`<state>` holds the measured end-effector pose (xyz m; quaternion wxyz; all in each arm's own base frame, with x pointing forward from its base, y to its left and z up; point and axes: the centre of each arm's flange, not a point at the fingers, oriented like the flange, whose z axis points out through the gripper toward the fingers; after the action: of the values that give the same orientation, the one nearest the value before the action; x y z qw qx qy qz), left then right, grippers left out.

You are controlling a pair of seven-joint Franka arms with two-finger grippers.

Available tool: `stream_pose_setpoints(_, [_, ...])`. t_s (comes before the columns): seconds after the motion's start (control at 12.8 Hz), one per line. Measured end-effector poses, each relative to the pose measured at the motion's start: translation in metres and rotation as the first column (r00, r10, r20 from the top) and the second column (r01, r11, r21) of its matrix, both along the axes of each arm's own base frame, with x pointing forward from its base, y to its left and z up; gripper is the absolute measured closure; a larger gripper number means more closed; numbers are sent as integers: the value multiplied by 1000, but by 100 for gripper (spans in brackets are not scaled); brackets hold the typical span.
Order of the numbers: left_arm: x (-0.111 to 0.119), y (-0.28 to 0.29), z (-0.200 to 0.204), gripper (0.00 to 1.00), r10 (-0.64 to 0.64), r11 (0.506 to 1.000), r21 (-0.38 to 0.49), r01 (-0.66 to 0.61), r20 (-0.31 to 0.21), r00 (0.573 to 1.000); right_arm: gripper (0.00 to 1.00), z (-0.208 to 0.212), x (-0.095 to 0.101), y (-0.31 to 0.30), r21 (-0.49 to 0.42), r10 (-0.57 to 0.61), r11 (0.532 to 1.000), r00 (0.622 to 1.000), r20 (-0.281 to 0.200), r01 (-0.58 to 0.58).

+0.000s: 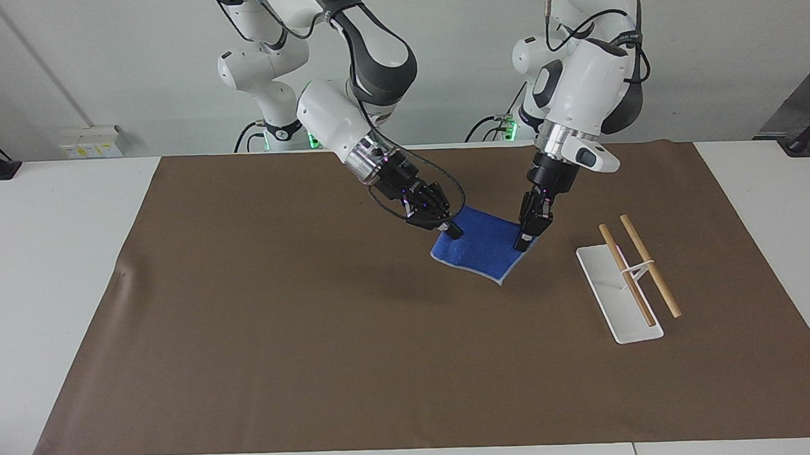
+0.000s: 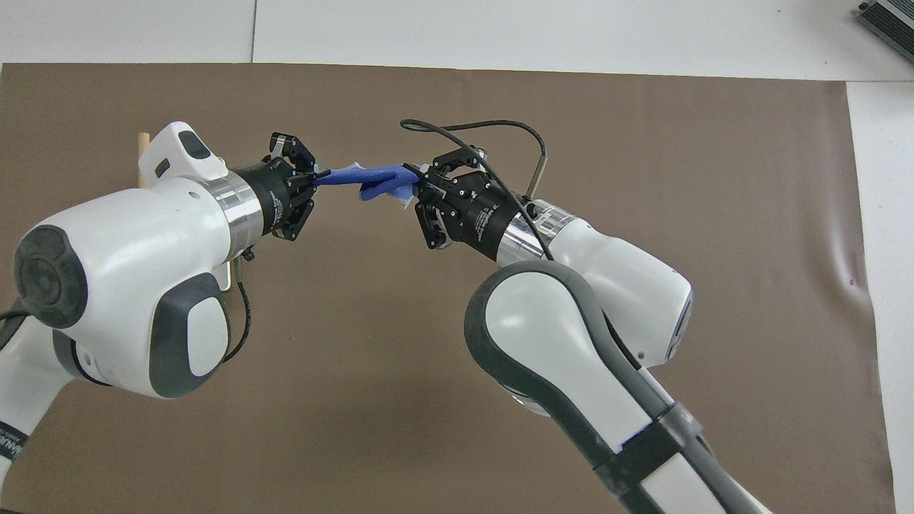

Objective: Right arm passes towel to left arm to hang
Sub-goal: 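Grasp the towel with the left gripper while the right gripper releases it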

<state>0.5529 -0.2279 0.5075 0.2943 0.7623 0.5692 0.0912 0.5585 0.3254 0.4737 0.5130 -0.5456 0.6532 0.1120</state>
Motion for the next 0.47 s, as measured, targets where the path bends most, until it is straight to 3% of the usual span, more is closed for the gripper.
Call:
stream_pose_setpoints(0.08, [1,3,0,98,5,1000,1,-5,-1,1000,74,0,0,-1,-16,10,1000,1000,20,-10])
stream_pose_setpoints(0.23, [5,14,-3,98,14,1000,9,-14,-5,1000,49,-2,2,-5,-97,62,994,992,107,-52])
stream_pose_setpoints(0.47, [13,46,-12,98,10,999,50,-9,-18,1000,14,-18,4,-22,-308,177,947,950,256,-93])
